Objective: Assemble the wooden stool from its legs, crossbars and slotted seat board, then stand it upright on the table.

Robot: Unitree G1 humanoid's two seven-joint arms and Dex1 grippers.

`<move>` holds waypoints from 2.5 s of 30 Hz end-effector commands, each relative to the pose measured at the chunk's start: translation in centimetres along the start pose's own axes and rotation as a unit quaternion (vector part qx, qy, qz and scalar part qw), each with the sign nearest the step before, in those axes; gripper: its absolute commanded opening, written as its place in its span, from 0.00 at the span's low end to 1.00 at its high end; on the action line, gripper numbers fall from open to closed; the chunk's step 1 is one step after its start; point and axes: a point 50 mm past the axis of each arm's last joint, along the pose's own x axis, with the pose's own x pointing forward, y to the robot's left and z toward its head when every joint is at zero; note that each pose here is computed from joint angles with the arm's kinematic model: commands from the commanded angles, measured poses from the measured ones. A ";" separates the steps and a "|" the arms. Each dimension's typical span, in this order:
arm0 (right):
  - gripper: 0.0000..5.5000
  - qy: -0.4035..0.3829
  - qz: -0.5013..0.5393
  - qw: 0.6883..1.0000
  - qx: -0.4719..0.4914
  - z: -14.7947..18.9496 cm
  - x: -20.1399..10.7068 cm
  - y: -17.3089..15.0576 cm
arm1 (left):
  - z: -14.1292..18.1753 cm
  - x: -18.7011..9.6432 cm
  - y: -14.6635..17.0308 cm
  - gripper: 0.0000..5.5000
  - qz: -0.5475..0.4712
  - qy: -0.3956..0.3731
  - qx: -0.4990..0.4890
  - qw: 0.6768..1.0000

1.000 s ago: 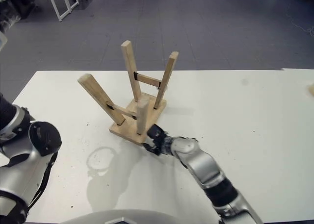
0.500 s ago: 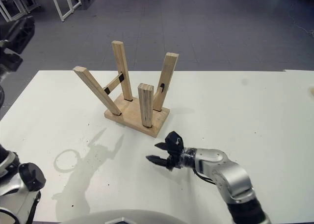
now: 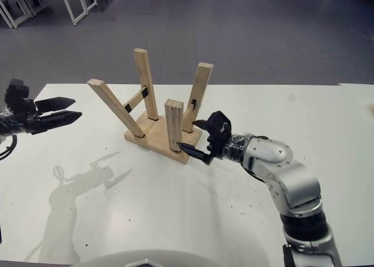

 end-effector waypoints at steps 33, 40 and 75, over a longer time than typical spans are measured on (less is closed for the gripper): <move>0.20 -0.048 0.204 0.977 0.022 -2.7 -1.1 -3.0 | -0.6 -0.3 -4.3 0.80 -0.138 0.092 -0.006 0.986; 0.20 -0.045 0.241 0.969 0.022 -2.4 -0.8 -1.9 | -2.0 2.0 -4.0 0.80 -0.118 0.116 0.021 0.986; 0.20 0.106 0.091 0.989 0.045 -4.0 0.1 -2.9 | -2.6 6.1 -5.5 0.39 -0.165 0.006 -0.147 0.975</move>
